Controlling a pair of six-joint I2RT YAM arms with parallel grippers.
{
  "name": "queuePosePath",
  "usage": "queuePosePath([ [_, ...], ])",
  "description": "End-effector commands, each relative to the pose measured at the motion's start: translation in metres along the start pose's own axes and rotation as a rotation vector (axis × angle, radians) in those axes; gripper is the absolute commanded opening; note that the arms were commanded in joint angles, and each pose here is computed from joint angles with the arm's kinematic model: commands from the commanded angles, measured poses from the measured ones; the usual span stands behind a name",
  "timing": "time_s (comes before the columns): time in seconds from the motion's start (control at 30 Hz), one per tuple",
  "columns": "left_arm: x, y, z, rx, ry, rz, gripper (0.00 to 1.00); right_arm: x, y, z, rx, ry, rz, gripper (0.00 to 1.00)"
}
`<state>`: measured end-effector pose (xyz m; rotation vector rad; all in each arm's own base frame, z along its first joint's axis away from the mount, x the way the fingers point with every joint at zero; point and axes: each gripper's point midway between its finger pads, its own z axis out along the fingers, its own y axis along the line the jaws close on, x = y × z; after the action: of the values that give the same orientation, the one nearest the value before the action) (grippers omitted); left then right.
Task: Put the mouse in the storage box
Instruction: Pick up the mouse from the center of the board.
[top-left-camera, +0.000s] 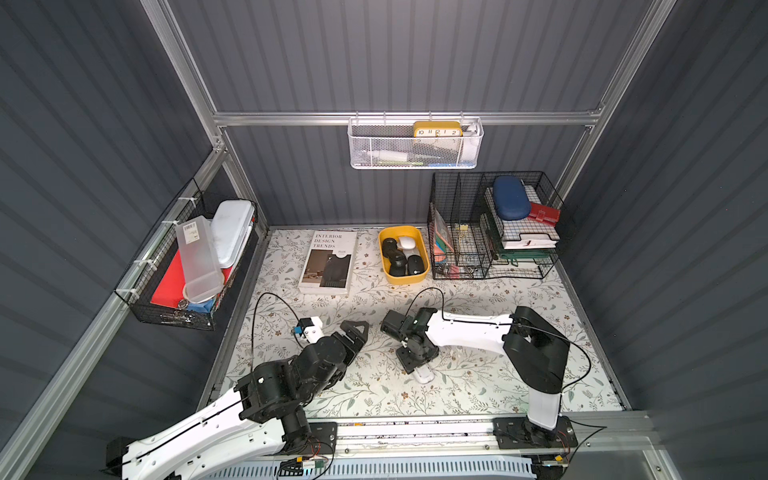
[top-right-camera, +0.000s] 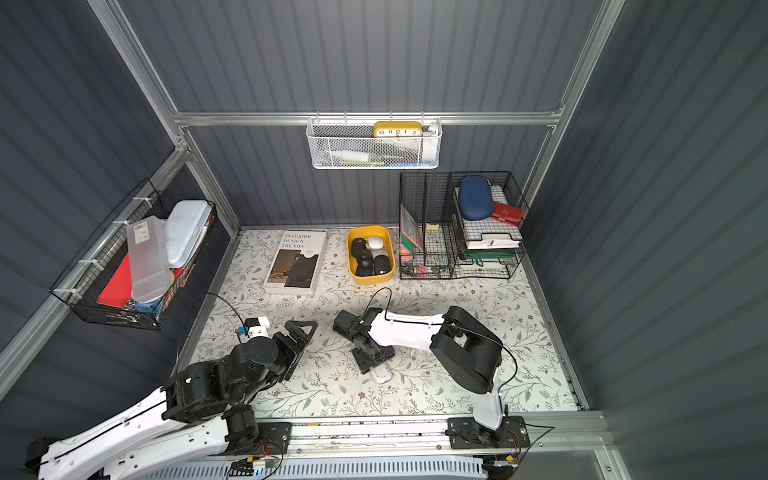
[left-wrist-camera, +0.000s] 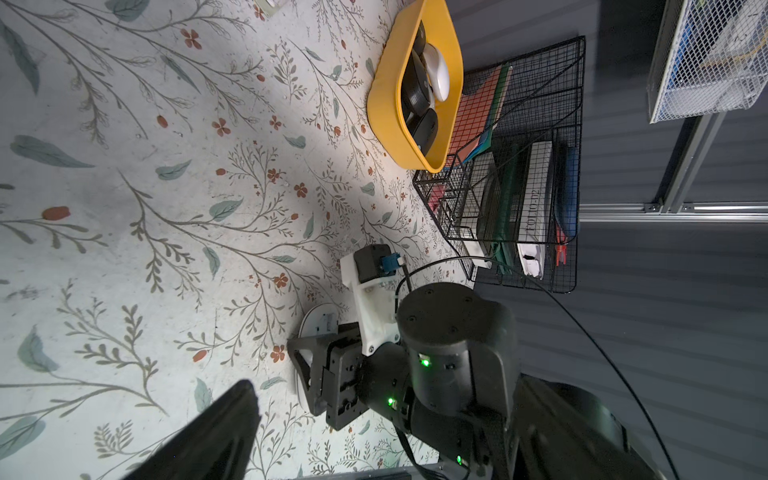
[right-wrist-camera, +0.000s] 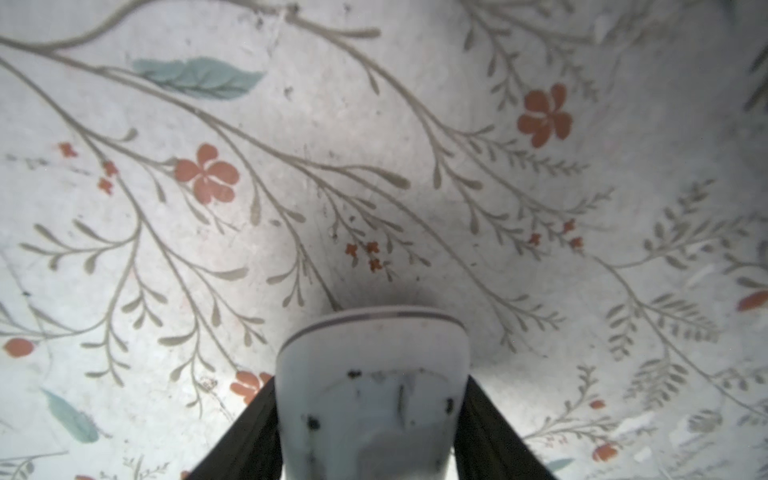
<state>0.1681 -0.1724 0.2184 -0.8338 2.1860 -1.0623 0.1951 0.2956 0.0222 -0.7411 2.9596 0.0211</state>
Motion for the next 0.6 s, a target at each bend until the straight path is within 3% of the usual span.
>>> queuePosePath([
  [0.0, -0.002, 0.002, 0.002, 0.005, -0.018, -0.005, 0.99, -0.008, -0.009, -0.019, -0.061, -0.045, 0.101, 0.50],
  [0.2, 0.003, -0.009, 0.008, 0.057, -0.004, 0.037, 0.99, -0.026, -0.028, -0.047, -0.240, -0.106, 0.338, 0.49],
  [0.37, 0.024, -0.029, 0.027, 0.132, 0.051, 0.158, 0.99, -0.053, -0.057, -0.075, -0.425, -0.203, 0.617, 0.49],
  [0.57, 0.065, -0.070, 0.061, 0.265, 0.150, 0.358, 0.99, -0.094, -0.078, -0.121, -0.618, -0.361, 0.830, 0.48],
])
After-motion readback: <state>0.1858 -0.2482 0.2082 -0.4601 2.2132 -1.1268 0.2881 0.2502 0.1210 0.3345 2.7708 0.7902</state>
